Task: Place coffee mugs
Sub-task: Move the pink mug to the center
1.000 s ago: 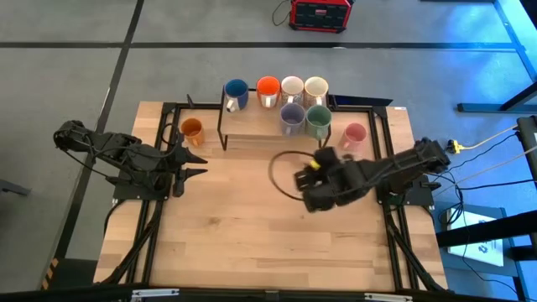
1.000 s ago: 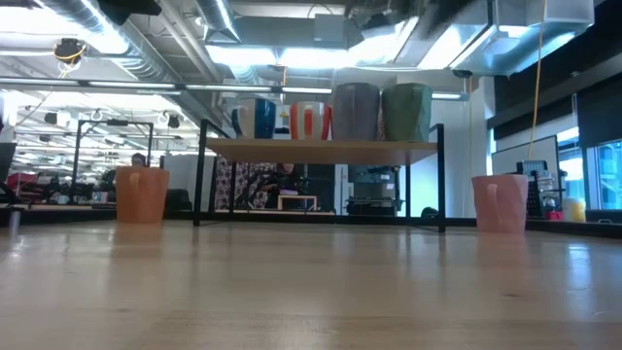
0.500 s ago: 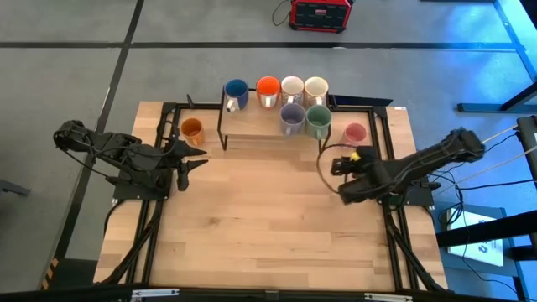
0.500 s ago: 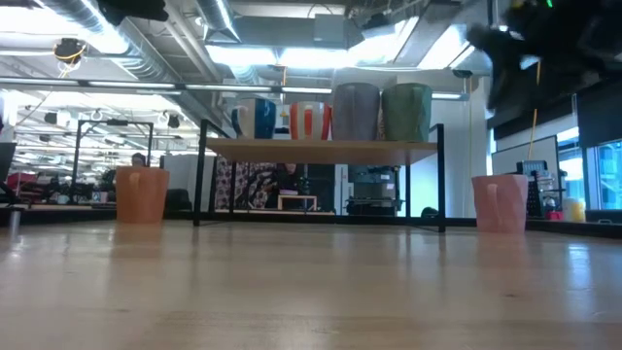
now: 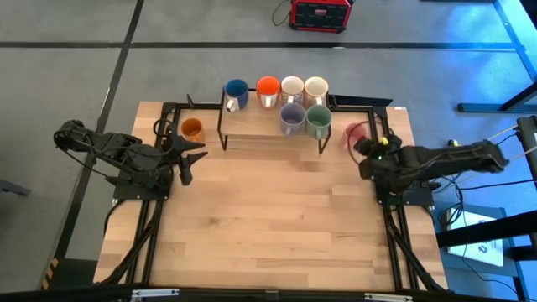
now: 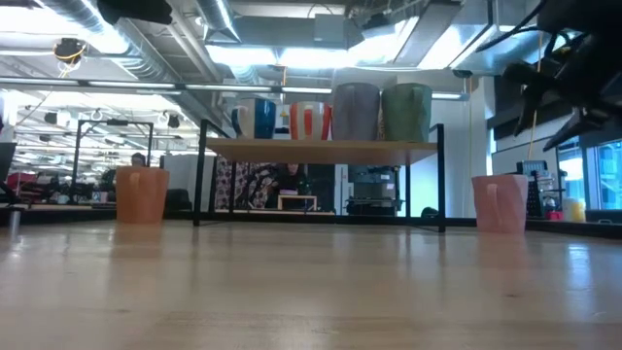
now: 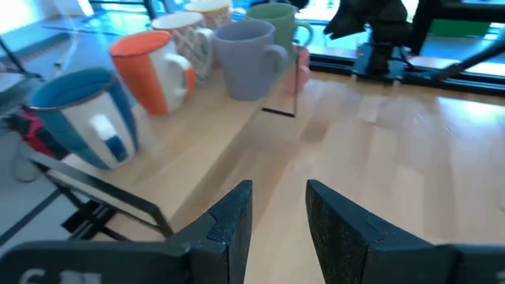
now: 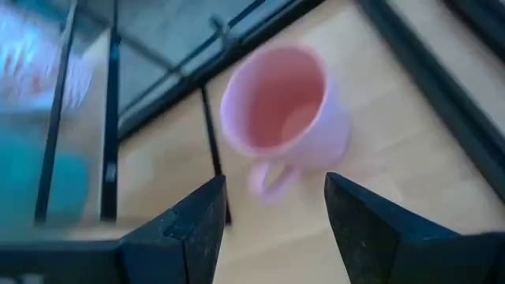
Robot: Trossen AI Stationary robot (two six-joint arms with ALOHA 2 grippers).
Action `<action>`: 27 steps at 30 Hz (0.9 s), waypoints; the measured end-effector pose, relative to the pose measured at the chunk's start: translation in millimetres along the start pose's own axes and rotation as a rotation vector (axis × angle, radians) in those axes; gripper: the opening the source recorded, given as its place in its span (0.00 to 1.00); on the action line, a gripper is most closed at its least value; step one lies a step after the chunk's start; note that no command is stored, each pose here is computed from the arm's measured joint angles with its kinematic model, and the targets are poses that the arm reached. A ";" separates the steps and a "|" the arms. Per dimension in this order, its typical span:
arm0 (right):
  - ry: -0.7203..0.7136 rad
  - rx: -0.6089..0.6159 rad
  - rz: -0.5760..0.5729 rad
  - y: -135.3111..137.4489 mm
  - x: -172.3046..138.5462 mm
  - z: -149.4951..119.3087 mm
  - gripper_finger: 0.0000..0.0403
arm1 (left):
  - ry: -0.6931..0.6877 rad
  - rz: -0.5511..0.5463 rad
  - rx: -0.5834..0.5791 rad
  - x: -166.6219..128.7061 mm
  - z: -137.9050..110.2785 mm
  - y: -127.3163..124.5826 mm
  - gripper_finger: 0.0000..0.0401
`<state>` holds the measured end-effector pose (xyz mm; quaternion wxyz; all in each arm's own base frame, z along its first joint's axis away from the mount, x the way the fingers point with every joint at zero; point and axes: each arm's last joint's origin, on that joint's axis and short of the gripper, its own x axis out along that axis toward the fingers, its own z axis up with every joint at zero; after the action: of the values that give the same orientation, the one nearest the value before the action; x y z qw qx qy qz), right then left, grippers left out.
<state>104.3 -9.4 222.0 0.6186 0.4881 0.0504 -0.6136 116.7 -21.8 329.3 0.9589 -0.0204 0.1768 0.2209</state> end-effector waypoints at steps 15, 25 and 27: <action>-0.041 0.186 -0.206 15.5 40.2 25.3 0.50 | -0.019 0.069 0.009 -0.1 0.3 2.0 0.29; 0.055 0.210 -0.333 20.2 75.4 42.0 0.50 | -0.022 0.100 0.016 -0.2 -0.2 3.2 0.29; 0.056 0.209 -0.337 21.1 81.0 45.2 0.50 | -0.022 0.100 0.016 -0.2 -0.2 3.2 0.29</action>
<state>116.8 -101.8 203.3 0.4514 0.5513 0.0846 -0.6965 115.1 -19.1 329.3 0.9487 -0.0014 0.1689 0.2674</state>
